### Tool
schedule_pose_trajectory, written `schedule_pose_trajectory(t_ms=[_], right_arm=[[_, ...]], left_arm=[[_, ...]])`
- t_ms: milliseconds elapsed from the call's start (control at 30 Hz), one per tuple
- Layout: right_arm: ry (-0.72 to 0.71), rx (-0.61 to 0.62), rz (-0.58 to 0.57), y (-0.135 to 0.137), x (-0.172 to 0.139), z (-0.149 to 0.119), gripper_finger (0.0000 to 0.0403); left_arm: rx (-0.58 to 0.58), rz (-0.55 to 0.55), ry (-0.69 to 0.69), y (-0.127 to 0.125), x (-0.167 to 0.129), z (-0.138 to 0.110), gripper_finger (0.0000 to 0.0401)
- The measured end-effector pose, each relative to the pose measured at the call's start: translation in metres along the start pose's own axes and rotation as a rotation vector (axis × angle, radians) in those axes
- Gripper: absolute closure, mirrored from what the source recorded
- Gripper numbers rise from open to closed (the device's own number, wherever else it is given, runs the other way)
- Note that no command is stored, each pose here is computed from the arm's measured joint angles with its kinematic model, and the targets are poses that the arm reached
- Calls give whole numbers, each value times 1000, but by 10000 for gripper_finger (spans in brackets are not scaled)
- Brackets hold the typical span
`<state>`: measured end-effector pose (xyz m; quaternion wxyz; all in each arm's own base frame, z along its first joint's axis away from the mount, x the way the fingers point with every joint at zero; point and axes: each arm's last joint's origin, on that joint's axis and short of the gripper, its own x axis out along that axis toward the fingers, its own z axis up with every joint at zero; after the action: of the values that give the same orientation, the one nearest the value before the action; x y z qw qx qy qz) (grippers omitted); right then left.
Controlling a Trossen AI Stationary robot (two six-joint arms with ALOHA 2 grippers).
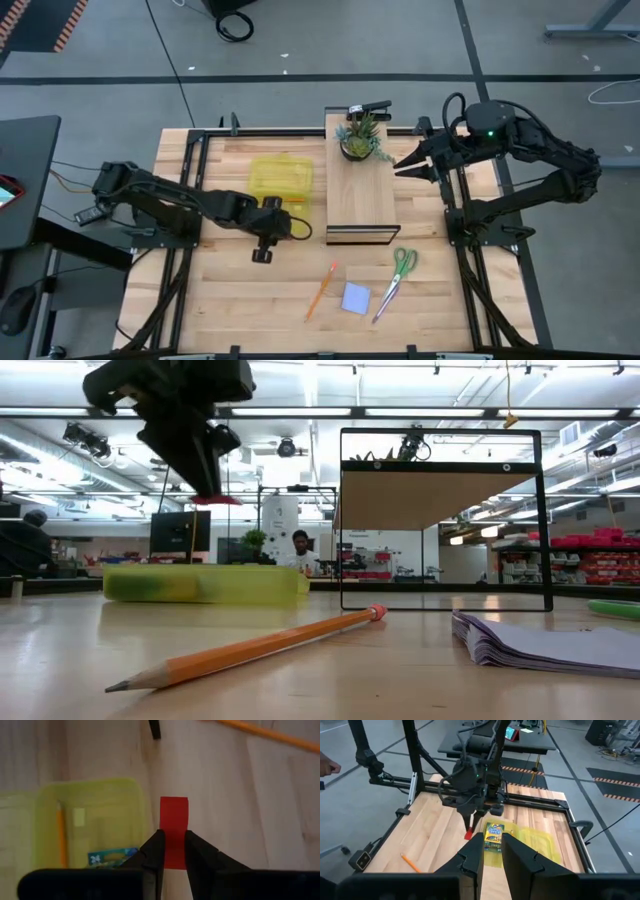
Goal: Pack school essentials
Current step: Put the eraser into the supply box
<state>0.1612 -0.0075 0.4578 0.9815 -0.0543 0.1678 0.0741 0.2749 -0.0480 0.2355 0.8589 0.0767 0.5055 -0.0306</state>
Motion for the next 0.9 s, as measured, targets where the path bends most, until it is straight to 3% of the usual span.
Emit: schedule_pose_trajectory(t_ms=[467, 900], right_arm=[[-18, 46, -39, -3, 0, 2, 329], [-39, 62, -86, -7, -1, 4, 329]], left_arm=[[-15, 52, 2, 31, -11, -34, 332], [4, 82, -16, 59, -17, -43, 334]])
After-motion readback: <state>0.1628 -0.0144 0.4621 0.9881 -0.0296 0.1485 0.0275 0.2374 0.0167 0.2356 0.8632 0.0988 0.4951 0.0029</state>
